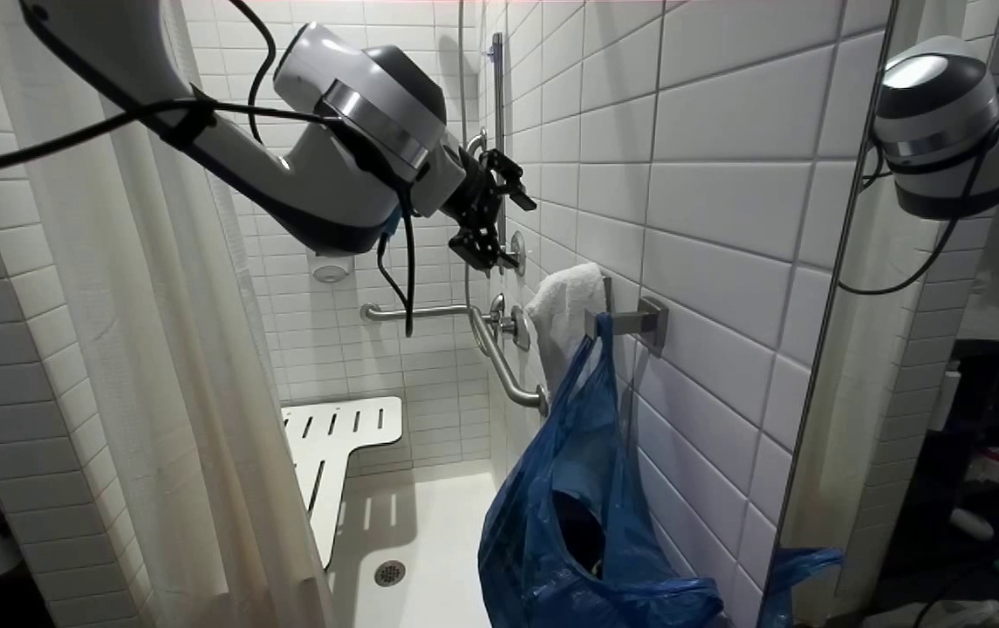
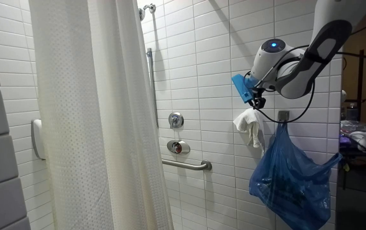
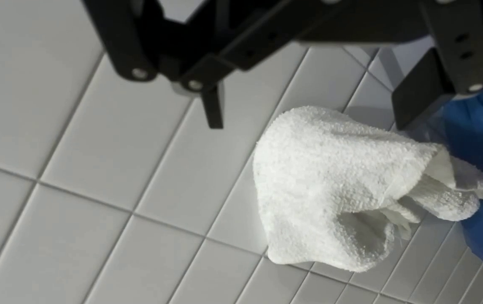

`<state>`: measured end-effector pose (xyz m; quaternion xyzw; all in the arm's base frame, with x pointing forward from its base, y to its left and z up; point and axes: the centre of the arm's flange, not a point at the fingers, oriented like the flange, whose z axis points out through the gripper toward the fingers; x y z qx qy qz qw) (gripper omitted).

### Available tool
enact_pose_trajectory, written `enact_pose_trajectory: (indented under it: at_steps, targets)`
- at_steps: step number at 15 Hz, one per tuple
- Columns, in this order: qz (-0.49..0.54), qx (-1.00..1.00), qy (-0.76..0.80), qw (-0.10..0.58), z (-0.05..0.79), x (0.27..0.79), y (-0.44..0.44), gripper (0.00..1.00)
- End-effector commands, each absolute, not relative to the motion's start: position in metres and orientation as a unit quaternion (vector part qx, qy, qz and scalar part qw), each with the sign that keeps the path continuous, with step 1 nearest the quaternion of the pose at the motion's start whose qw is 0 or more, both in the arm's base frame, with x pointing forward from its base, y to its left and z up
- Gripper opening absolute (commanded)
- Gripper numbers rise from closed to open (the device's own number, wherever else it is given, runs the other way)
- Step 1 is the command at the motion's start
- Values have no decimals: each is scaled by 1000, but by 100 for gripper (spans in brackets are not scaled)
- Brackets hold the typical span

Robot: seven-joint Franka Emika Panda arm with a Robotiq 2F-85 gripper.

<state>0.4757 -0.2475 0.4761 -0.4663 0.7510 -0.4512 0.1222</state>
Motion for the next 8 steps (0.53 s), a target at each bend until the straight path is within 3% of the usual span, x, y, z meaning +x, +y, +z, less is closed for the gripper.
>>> enact_pose_trajectory:
  at_steps: [1,8]
  targets:
    - [-458,-466,748,117,472,478,-240,100]
    - [-467,-496,723,114,456,493,-196,100]
